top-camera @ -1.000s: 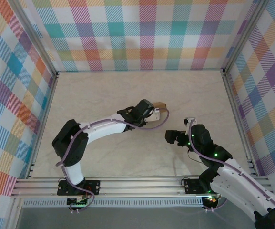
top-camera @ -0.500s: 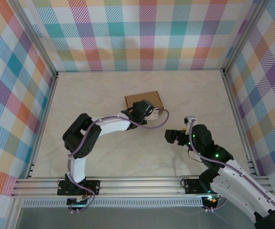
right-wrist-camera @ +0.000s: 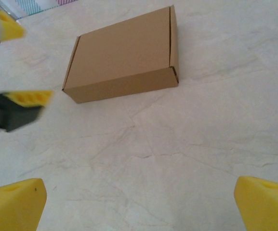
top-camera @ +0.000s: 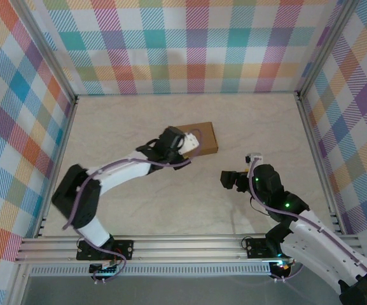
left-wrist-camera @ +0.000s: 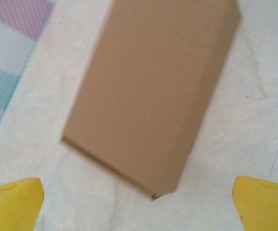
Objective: Fold the paper box
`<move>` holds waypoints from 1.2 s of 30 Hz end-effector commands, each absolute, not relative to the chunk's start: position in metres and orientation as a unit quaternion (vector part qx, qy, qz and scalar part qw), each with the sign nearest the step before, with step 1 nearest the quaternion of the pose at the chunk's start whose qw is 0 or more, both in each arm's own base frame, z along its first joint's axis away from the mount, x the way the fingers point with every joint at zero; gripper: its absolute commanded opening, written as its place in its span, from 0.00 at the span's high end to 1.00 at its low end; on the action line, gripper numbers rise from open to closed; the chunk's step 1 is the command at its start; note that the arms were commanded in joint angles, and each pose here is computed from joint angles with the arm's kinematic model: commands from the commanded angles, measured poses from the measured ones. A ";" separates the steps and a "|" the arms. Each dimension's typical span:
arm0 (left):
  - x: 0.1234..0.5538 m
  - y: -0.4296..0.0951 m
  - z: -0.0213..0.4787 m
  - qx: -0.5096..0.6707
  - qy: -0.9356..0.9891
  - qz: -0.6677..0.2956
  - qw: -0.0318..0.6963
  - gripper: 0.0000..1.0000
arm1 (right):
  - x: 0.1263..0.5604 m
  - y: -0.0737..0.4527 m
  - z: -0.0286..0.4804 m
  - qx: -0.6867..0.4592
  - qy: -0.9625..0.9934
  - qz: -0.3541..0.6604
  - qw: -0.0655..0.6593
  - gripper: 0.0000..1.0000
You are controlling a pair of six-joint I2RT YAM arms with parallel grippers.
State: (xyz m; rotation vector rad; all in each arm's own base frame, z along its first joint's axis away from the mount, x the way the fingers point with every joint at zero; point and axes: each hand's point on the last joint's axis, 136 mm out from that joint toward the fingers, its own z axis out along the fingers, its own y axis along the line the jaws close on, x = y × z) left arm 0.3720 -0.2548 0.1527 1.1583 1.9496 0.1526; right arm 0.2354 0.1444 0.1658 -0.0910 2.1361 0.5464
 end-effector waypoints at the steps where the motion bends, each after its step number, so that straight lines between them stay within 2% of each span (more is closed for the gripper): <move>1: 0.363 -0.239 0.178 0.362 0.810 -0.013 0.462 0.00 | 0.258 0.144 0.203 -0.050 0.828 0.197 0.522 0.00; 4: 0.355 -0.212 0.194 0.298 0.816 -0.033 0.495 0.00 | 0.276 0.141 0.205 -0.080 0.823 0.149 0.542 0.00; 7: 0.351 -0.172 0.196 0.228 0.824 -0.008 0.518 0.00 | 0.298 0.129 0.205 -0.082 0.820 0.109 0.555 0.00; 14: 0.344 -0.063 0.167 0.046 0.827 0.052 0.559 0.00 | 0.341 0.072 0.181 -0.043 0.817 0.056 0.572 0.00; 17: 0.342 -0.036 0.150 0.016 0.822 0.062 0.566 0.00 | 0.351 0.053 0.164 -0.044 0.814 0.017 0.578 0.00; 23: 0.353 -0.012 0.125 -0.031 0.814 0.034 0.579 0.00 | 0.369 0.024 0.130 -0.008 0.813 0.014 0.582 0.00; 29: 0.380 -0.010 0.112 -0.039 0.813 -0.008 0.581 0.00 | 0.391 0.027 0.114 -0.028 0.817 0.049 0.573 0.00; 36: 0.400 -0.013 0.078 -0.031 0.841 -0.013 0.540 0.00 | 0.398 0.022 0.092 -0.018 0.827 0.068 0.558 0.00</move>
